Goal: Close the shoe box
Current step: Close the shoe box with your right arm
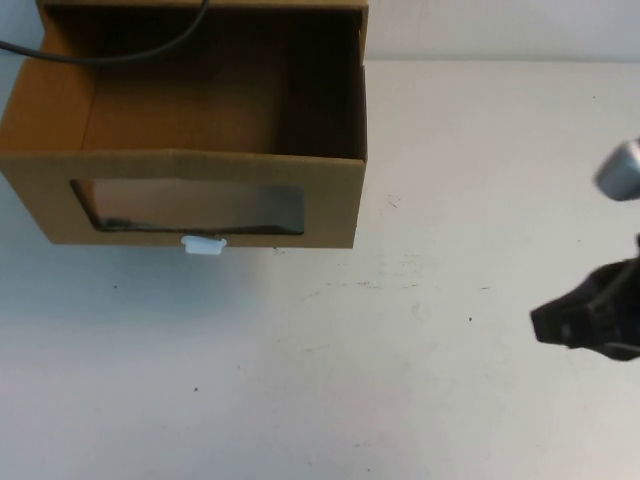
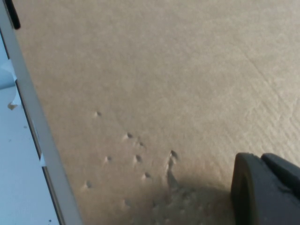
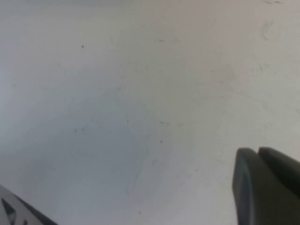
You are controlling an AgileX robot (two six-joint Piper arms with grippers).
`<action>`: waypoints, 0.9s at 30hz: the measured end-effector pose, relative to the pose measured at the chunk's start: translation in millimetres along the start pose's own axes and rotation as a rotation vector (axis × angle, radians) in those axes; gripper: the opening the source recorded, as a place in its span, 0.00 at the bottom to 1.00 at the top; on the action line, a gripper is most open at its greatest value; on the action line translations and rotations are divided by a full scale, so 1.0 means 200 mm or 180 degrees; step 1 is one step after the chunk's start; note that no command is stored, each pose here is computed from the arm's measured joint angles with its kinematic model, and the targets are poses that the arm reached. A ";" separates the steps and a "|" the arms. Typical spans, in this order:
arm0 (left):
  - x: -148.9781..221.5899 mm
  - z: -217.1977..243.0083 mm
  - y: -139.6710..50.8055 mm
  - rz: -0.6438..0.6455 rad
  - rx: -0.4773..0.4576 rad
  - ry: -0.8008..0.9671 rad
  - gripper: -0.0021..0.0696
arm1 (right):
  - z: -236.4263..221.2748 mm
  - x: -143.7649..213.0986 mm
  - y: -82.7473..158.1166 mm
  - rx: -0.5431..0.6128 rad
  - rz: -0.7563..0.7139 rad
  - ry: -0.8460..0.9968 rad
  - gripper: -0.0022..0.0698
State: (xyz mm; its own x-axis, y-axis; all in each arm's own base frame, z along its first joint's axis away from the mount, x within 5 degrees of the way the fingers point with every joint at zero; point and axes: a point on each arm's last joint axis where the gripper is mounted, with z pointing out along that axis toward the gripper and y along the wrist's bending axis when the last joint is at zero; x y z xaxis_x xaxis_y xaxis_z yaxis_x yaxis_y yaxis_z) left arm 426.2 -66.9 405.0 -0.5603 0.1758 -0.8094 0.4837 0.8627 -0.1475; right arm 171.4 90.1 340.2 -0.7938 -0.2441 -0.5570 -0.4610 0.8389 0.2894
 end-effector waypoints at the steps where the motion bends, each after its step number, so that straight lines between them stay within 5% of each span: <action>1: 0.00 0.00 0.00 0.0000 0.0000 0.0000 0.03 | 0.02 -0.04 0.04 0.0030 -0.0130 0.0063 0.01; 6: 0.00 0.00 0.00 -0.0003 0.0004 -0.0002 0.03 | 0.14 -0.17 0.32 0.0195 -0.0860 0.0039 0.01; 13: 0.00 0.00 0.00 -0.0003 0.0004 -0.0002 0.03 | 0.30 -0.24 0.67 0.0119 -0.1529 -0.0821 0.01; 27: 0.00 0.00 0.00 -0.0004 0.0011 0.0008 0.03 | 0.55 -0.46 0.88 -0.0016 -0.1651 -0.1377 0.01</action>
State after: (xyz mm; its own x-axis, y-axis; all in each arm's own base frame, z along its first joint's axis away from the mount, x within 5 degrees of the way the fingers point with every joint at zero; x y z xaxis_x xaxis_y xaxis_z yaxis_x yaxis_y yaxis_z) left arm 426.0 -67.1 404.8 -0.5626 0.1759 -0.8078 0.4853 0.8613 -0.1504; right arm 206.9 313.4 355.9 -0.2393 -0.3970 -0.8861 -0.7423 0.6631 -0.0966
